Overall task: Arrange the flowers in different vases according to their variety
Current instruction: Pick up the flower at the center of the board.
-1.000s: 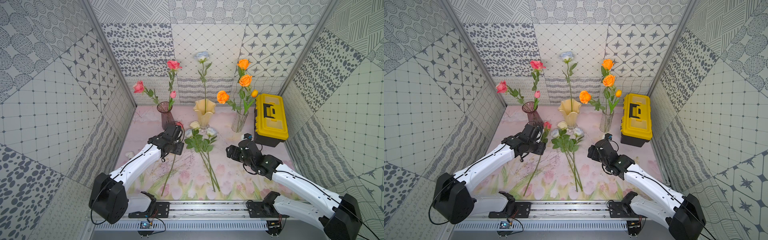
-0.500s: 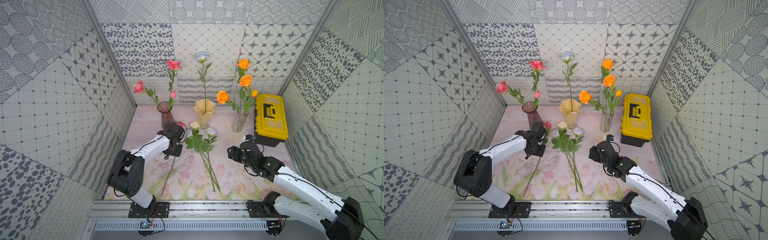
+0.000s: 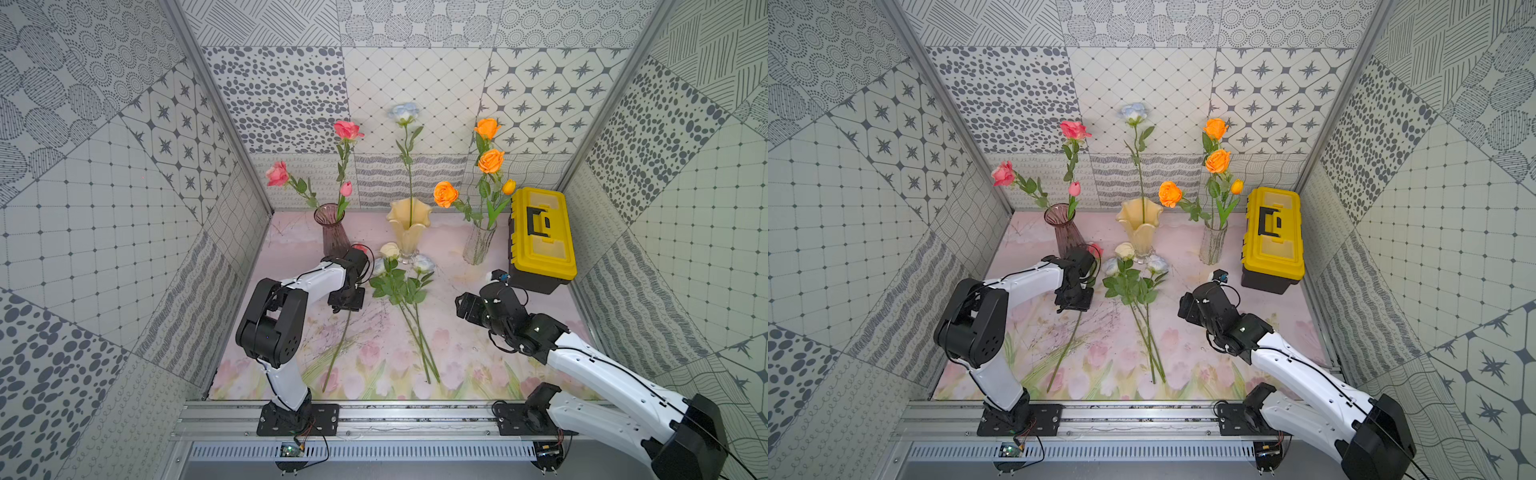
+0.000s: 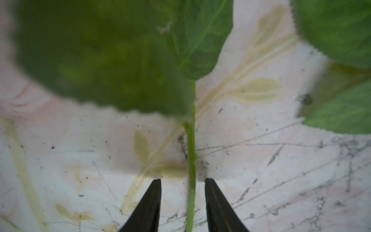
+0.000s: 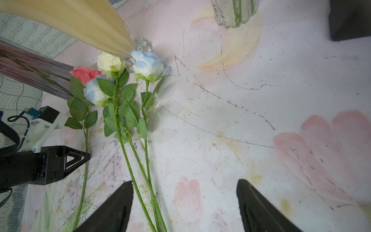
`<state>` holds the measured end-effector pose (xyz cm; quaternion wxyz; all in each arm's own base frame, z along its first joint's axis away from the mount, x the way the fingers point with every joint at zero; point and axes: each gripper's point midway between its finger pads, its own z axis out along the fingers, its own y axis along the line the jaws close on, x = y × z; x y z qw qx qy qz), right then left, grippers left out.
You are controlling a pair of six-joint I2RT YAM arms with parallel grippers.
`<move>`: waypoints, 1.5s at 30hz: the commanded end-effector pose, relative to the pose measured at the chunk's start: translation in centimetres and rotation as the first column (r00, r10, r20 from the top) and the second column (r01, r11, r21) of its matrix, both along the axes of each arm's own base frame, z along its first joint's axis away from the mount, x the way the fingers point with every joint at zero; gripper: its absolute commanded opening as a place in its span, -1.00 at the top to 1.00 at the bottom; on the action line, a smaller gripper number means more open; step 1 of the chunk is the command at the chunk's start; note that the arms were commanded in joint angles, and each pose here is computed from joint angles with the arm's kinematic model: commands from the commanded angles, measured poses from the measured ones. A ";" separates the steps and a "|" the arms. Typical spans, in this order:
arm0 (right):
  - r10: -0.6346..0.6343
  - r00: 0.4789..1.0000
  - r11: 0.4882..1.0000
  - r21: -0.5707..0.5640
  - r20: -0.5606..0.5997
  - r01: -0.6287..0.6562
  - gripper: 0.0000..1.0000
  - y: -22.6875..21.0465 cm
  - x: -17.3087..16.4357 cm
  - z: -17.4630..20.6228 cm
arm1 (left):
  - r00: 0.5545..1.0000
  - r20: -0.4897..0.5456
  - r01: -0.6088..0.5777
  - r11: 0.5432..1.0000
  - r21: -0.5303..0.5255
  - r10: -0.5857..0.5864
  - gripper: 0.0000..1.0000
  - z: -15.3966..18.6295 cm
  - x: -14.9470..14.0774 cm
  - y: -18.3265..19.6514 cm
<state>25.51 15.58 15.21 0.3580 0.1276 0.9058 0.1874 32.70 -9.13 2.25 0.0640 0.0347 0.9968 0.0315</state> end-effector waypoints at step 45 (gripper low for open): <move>-0.024 1.000 0.999 0.021 0.016 0.024 -0.71 -0.4 -0.3 -0.2 | 0.636 0.765 0.256 0.963 -0.085 -0.101 1.00 27.6 4.5 -4.5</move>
